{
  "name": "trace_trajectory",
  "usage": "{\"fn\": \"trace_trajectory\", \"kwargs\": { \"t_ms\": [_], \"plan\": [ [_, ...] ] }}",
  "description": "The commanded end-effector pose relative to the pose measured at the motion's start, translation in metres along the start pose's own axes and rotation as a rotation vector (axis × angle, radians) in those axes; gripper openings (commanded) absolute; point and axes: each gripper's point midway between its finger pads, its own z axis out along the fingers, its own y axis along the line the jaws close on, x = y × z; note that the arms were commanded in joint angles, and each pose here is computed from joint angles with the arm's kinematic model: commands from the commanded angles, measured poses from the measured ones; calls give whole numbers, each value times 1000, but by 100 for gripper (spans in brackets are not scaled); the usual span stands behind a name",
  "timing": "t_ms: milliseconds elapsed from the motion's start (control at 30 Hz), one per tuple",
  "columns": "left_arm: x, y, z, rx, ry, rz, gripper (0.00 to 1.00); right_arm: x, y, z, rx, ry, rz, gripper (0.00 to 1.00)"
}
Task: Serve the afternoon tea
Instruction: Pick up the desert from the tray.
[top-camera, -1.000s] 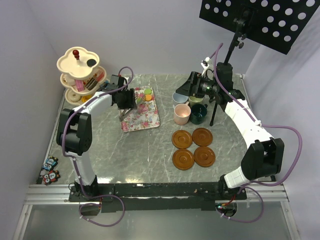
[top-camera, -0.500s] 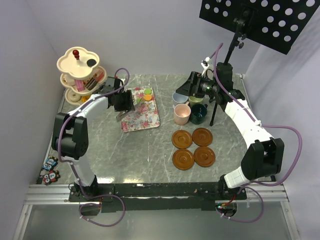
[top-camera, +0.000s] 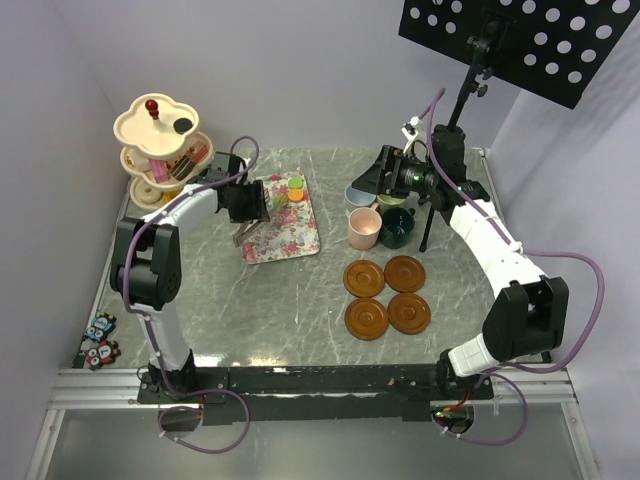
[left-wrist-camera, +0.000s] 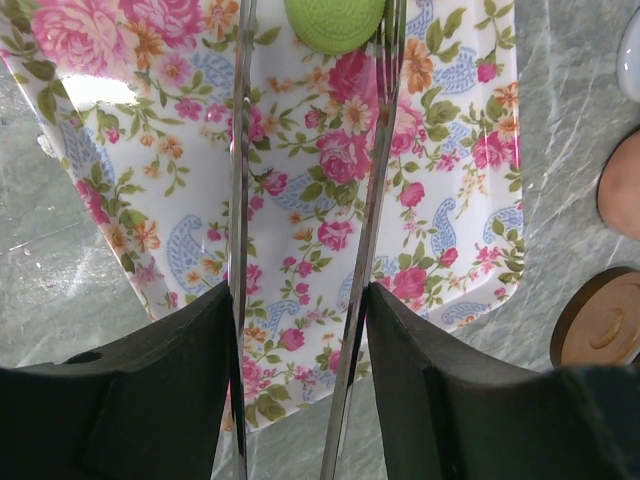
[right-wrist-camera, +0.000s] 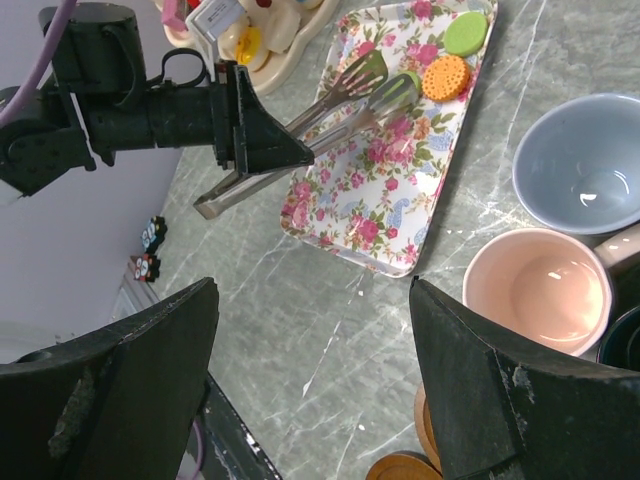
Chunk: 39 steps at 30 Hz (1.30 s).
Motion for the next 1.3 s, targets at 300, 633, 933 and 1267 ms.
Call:
{"fn": "trace_trajectory", "kwargs": {
  "t_ms": [300, 633, 933, 1267],
  "plan": [
    [-17, -15, -6, 64, -28, 54, 44, -15, 13, -13, -13, -57, -56, 83],
    [-41, -26, -56, 53, -181, 1, 41, -17, 13, -11, -14, -58, -52, 83],
    [-55, -21, -126, -25, -329, -76, 41, -19, 11, -3, -30, -45, -41, 83],
    [-110, -10, -244, -141, -629, -129, 41, -24, 9, 6, -51, -52, -29, 83]
  ]
}}
